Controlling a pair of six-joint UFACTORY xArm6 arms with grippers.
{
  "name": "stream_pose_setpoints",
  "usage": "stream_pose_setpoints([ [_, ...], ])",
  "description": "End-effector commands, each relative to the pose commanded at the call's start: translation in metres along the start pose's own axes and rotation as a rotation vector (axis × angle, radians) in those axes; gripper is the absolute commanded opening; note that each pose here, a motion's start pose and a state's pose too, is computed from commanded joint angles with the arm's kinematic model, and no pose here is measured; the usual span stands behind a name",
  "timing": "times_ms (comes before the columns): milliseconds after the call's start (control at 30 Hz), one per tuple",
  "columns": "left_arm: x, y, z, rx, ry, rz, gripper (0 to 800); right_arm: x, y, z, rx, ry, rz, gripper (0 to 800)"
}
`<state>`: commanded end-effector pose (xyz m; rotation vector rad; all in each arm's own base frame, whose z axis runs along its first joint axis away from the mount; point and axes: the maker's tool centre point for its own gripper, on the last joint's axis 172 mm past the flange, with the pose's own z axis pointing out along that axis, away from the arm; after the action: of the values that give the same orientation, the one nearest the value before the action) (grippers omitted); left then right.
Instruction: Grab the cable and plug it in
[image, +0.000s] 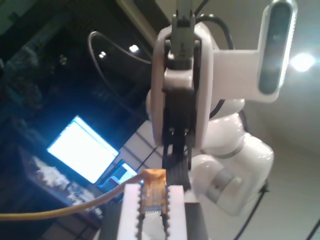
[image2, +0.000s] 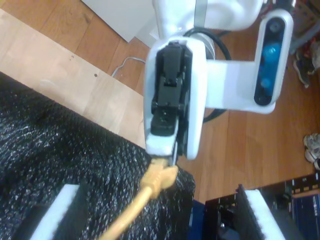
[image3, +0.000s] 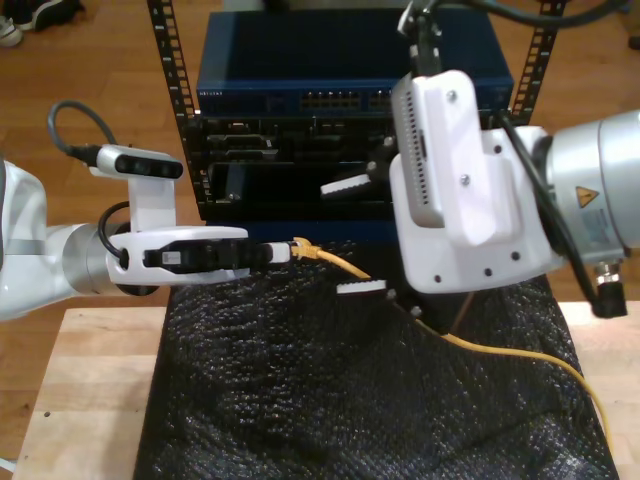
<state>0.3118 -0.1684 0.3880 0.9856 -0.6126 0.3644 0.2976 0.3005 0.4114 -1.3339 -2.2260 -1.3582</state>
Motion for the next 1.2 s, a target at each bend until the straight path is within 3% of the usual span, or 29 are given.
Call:
stream_pose_setpoints([
  [400, -0.001, 0.002, 0.001, -0.012, 0.013, -0.011, 20, 0.001, 0.001, 0.016, -0.003, -0.007, -0.013, 677],
  [767, 0.005, 0.01, 0.002, -0.04, 0.029, 0.007, 22, -0.008, 0.015, 0.012, -0.064, -0.034, -0.003, 574],
  [1200, 0.013, 0.007, -0.007, -0.032, 0.076, 0.017, 26, -0.01, 0.019, 0.015, -0.097, -0.048, -0.011, 573],
])
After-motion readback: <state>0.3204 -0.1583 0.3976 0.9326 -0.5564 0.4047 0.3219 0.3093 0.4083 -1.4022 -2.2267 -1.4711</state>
